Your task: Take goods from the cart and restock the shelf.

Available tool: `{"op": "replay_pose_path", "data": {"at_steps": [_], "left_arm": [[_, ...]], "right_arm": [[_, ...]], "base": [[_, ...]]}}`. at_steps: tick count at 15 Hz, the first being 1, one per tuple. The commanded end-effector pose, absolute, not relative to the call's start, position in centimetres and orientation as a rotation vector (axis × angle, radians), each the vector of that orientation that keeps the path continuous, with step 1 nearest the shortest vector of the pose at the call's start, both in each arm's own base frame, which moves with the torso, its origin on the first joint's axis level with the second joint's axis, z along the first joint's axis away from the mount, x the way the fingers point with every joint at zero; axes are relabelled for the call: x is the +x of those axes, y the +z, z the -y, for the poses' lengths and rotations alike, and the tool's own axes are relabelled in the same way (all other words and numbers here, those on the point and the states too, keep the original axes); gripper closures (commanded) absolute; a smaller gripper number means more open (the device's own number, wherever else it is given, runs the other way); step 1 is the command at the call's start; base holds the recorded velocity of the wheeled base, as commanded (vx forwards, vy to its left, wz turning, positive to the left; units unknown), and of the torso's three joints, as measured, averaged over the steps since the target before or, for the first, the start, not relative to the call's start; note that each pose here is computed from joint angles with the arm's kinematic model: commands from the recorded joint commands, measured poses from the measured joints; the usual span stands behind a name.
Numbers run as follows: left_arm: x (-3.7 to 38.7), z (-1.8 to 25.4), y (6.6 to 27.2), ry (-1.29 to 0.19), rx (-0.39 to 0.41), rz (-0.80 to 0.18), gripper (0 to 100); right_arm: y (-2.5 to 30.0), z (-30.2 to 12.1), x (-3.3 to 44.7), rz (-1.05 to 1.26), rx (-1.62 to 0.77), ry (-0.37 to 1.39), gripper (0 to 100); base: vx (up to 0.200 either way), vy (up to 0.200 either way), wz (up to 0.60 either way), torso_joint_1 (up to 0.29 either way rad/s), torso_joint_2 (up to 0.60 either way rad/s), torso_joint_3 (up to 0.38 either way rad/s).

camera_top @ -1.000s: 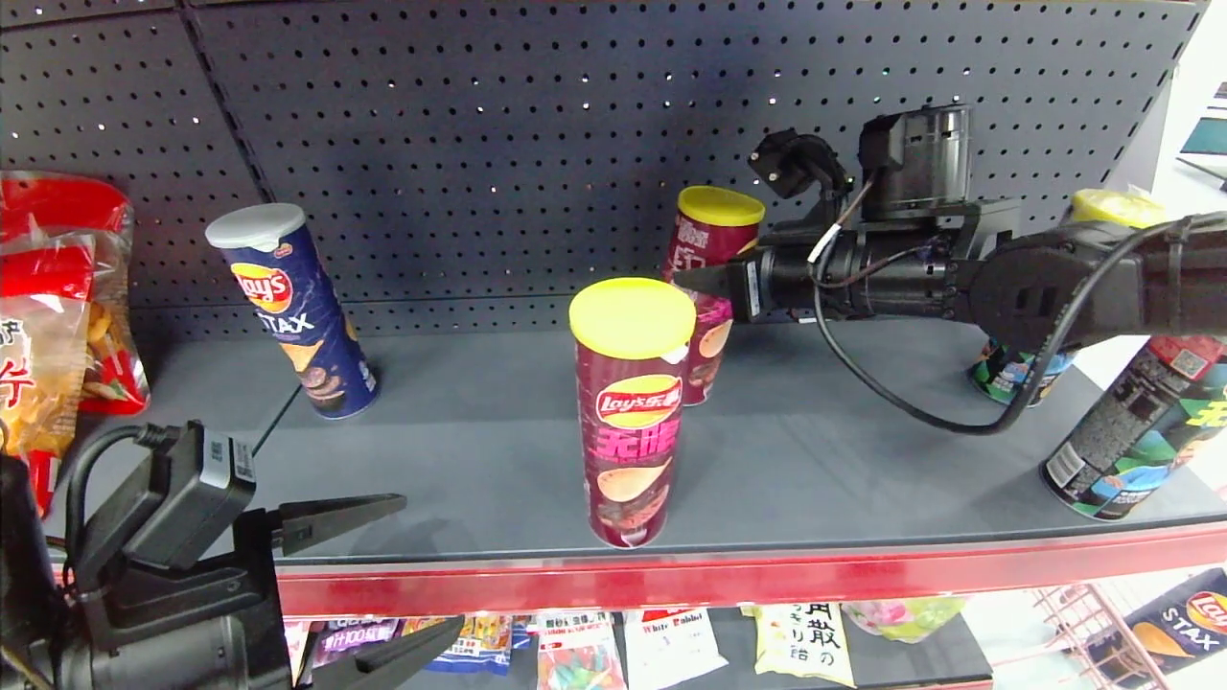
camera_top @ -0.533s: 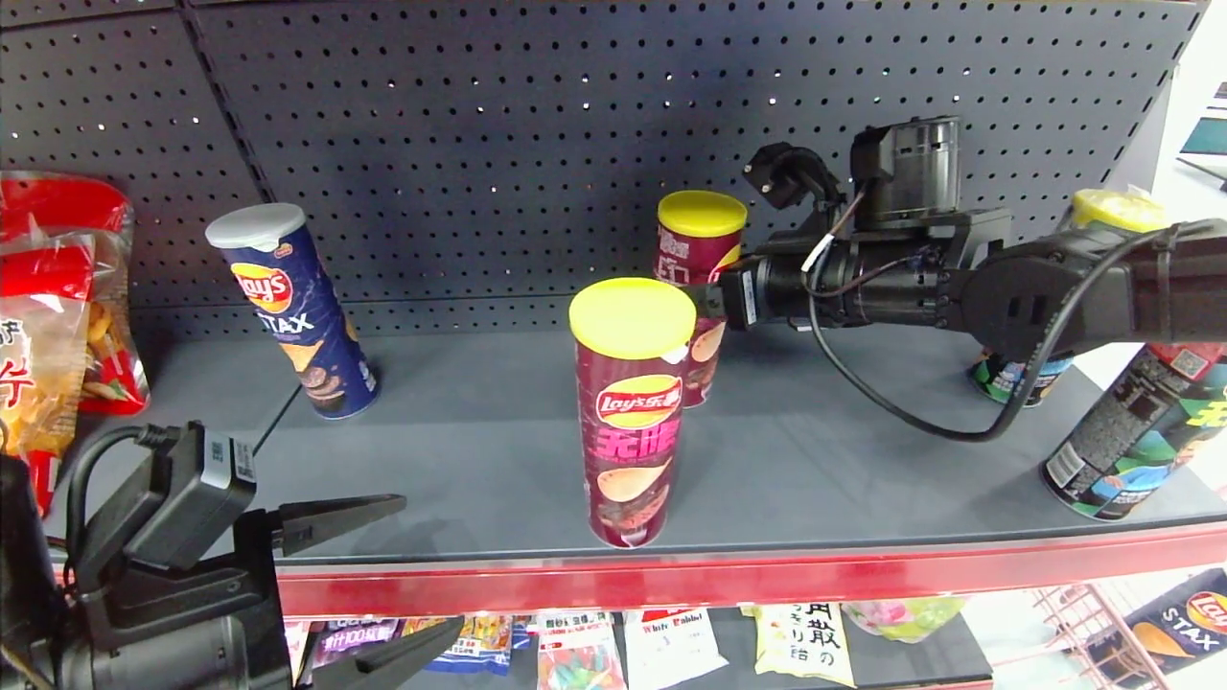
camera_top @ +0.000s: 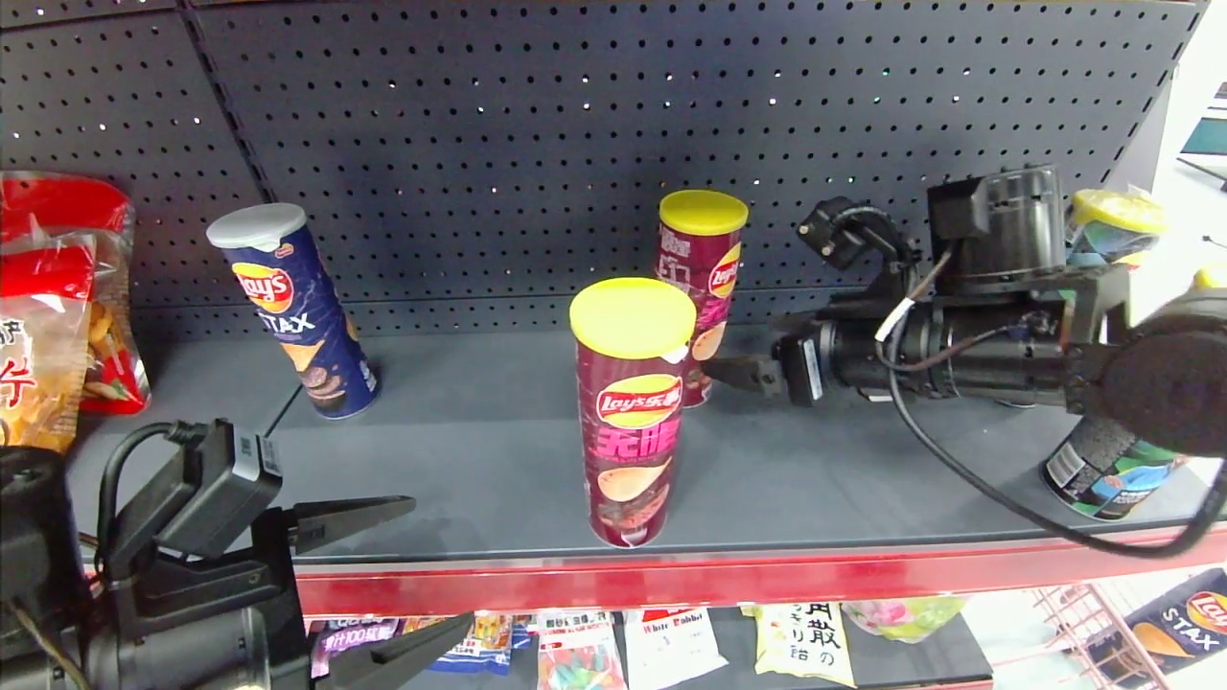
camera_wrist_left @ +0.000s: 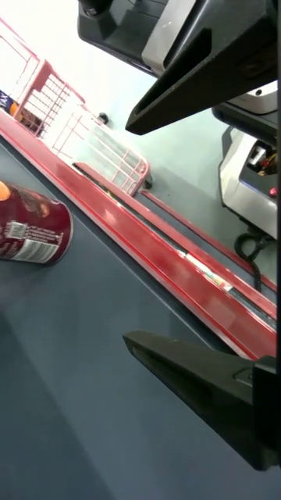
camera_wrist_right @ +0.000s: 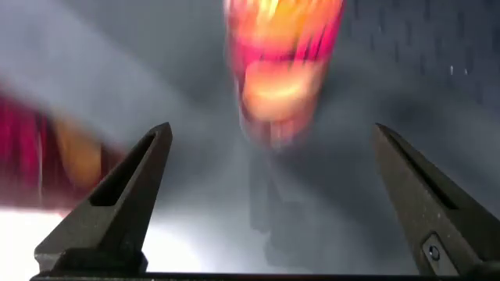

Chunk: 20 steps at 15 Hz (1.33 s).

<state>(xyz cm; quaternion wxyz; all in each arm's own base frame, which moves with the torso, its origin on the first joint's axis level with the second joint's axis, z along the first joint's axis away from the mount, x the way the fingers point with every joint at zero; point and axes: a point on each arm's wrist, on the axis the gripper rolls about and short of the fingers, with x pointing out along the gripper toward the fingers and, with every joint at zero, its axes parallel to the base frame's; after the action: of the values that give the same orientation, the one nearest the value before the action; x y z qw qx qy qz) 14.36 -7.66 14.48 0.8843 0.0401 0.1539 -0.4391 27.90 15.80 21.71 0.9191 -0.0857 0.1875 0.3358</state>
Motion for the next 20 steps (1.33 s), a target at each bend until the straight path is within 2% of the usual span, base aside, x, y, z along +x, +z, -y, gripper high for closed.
{"op": "replay_pose_path", "data": {"at_steps": [1,5,8,10,15,20], "left_arm": [[15.4,8.1,14.2,-0.902,0.084,-0.348,0],[17.5,8.5,14.3,-0.843,0.092,-0.363,0],[18.6,8.6,13.3,-0.74,0.125,-0.419,0],[20.2,9.2,13.2,-0.686,0.14,-0.428,0],[22.8,12.3,13.6,-0.735,0.161,-0.405,0],[23.0,13.1,13.2,-0.764,0.198,-0.408,0]], "right_arm": [[22.2,-13.2,23.3,-0.378,-0.182,0.653,0],[21.0,-9.8,17.2,-0.377,-0.19,0.628,0],[20.3,-6.5,10.7,-0.28,-0.182,0.641,0],[19.4,-4.4,7.7,-0.21,-0.17,0.579,0],[18.8,-1.4,4.9,-0.161,-0.104,0.268,0],[18.3,-0.8,3.2,-0.172,-0.064,0.227,0]], "base": [[0.0,0.0,0.0,0.0,0.0,0.0],[0.0,0.0,0.0,0.0,0.0,0.0],[0.0,0.0,0.0,0.0,0.0,0.0],[0.0,0.0,0.0,0.0,0.0,0.0],[0.0,0.0,0.0,0.0,0.0,0.0],[0.0,0.0,0.0,0.0,0.0,0.0]]}}
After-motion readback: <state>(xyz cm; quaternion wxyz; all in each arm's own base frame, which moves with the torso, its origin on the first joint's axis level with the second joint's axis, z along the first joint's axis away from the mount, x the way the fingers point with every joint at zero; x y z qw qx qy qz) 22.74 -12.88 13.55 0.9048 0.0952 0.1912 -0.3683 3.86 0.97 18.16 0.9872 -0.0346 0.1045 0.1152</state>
